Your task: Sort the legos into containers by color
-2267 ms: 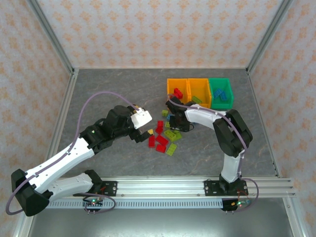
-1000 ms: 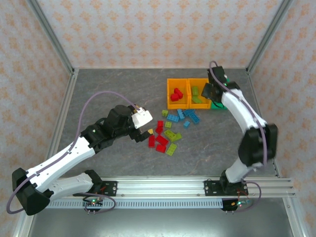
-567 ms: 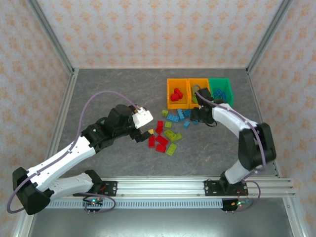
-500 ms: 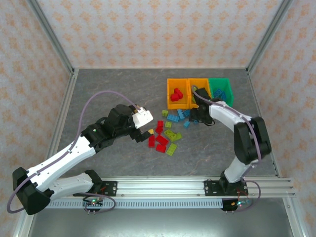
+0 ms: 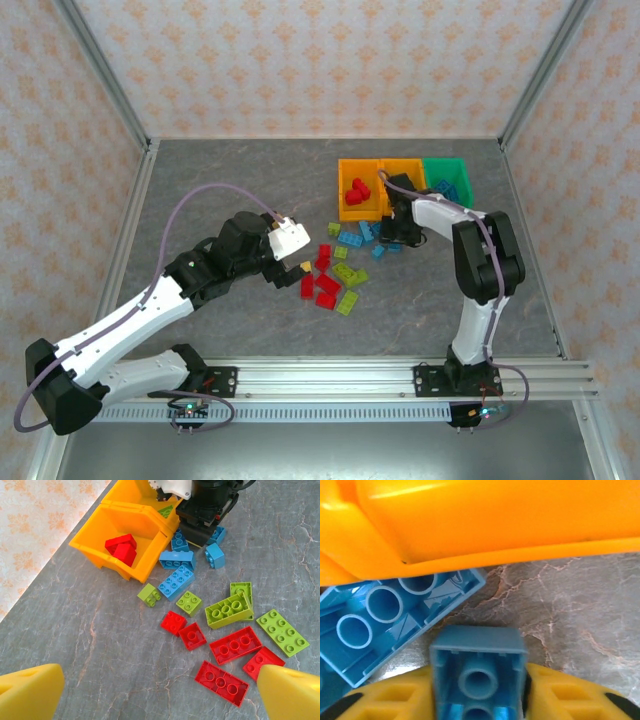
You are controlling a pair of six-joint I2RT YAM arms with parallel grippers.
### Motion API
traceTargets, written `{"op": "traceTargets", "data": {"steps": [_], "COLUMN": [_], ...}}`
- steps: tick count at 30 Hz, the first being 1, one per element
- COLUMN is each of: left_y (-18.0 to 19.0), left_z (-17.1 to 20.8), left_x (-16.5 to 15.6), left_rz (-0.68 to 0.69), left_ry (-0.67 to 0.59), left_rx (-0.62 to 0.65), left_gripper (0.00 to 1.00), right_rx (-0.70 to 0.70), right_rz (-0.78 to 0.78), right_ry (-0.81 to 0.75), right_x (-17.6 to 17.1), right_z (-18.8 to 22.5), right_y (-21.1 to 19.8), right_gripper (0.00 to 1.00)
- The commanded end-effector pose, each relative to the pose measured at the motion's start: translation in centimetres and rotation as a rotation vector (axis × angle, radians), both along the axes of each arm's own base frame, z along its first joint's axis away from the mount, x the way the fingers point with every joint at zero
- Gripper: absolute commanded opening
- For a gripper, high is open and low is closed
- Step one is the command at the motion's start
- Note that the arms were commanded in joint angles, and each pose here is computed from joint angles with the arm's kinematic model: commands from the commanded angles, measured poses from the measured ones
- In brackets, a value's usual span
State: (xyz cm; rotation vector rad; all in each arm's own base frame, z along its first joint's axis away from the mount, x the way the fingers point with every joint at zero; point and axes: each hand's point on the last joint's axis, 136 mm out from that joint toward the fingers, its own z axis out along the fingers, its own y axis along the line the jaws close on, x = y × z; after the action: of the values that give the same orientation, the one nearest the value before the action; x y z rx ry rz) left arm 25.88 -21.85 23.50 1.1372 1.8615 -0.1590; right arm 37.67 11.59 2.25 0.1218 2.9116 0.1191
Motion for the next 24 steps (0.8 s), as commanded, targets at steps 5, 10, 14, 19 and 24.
{"op": "traceTargets", "data": {"steps": [5, 10, 14, 19, 24], "left_y": [0.4, 0.4, 0.6, 1.5, 2.6], "left_z": [1.2, 1.5, 2.2, 2.8, 3.2], "left_x": [0.2, 0.2, 0.1, 0.1, 0.4], "left_rz": [0.010, 0.014, 0.025, 0.050, 0.099], "left_ry": [-0.022, -0.025, -0.052, -0.084, -0.127], "left_rx": [-0.004, -0.015, -0.046, -0.033, -0.025], "left_gripper": [1.00, 1.00, 1.00, 1.00, 1.00], "right_rx": [0.033, 0.093, 0.074, 0.037, -0.073], "right_rz": [-0.046, -0.204, -0.416, -0.556, -0.595], "right_ry": [-0.010, -0.267, -0.517, -0.591, -0.524], "right_x": [-4.0, -4.0, -1.3, 4.2, 10.2], "right_z": [2.0, 7.6, 13.4, 15.7, 14.1], "right_y": [-0.1, -1.9, -6.7, -11.6, -15.0], "right_gripper": [0.27, 0.18, 0.18, 0.17, 0.17]}}
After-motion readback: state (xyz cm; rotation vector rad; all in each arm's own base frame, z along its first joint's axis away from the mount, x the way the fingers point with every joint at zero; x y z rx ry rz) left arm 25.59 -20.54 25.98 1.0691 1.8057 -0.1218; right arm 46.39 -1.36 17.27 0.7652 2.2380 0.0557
